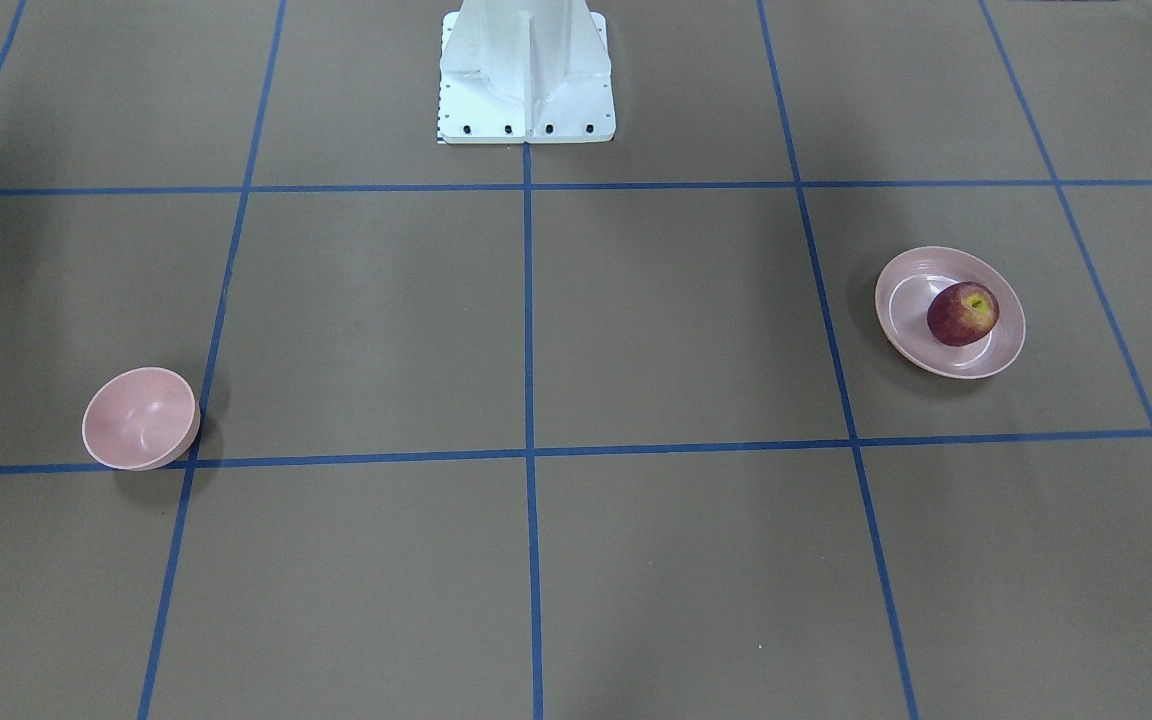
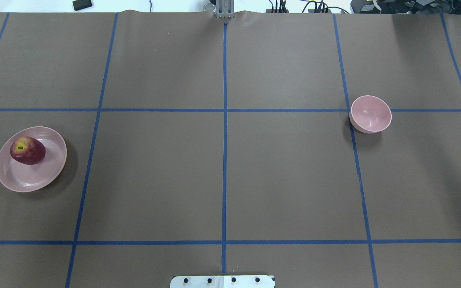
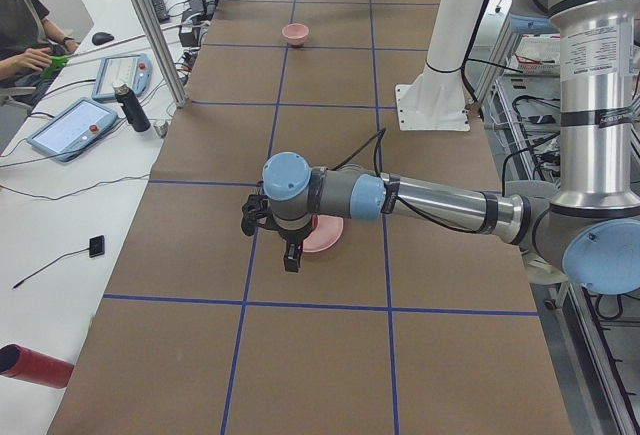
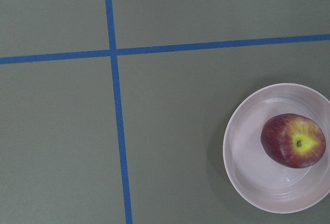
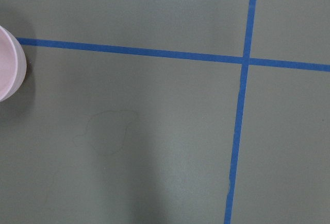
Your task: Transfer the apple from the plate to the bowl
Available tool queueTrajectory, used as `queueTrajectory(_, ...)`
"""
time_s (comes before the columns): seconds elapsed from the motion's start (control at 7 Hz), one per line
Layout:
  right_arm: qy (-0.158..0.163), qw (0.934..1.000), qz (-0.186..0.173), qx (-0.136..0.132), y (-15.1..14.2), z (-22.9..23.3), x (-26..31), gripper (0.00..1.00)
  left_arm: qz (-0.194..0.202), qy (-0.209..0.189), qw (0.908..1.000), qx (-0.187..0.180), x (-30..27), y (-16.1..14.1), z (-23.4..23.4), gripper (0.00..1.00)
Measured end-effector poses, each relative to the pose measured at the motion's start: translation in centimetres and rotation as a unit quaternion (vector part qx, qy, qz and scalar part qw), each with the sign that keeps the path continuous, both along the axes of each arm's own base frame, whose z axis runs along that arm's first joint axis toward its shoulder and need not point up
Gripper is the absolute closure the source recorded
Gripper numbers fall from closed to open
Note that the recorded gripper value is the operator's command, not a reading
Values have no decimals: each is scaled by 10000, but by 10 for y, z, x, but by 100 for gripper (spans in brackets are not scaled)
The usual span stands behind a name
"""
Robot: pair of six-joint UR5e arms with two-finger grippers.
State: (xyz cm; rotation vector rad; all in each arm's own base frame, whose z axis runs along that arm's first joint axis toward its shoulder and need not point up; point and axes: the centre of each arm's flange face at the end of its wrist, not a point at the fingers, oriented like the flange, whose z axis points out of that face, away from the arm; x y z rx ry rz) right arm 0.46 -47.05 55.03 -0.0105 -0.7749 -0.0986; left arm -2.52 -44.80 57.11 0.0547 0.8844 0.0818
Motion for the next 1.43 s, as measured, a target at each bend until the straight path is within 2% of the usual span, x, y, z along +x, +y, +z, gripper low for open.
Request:
queueTrajectory(0.86, -72, 10000, 2, 29, 1, -3, -1, 0, -14, -100, 9999, 36, -3, 13, -1, 2)
queueTrajectory(1.0, -186, 9998, 0, 23, 1, -6, -2, 0, -12, -97, 9999, 28, -3, 13, 0, 2)
queueTrajectory(1.29, -613, 9981, -24, -6, 3, -13, -9, 0, -13, -58, 10000, -8, -2, 13, 2, 2)
queueTrajectory(1.43, -808, 9966, -97, 141, 2, -19, -16, 0, -8, -46, 10000, 29, -1, 12, 0, 2)
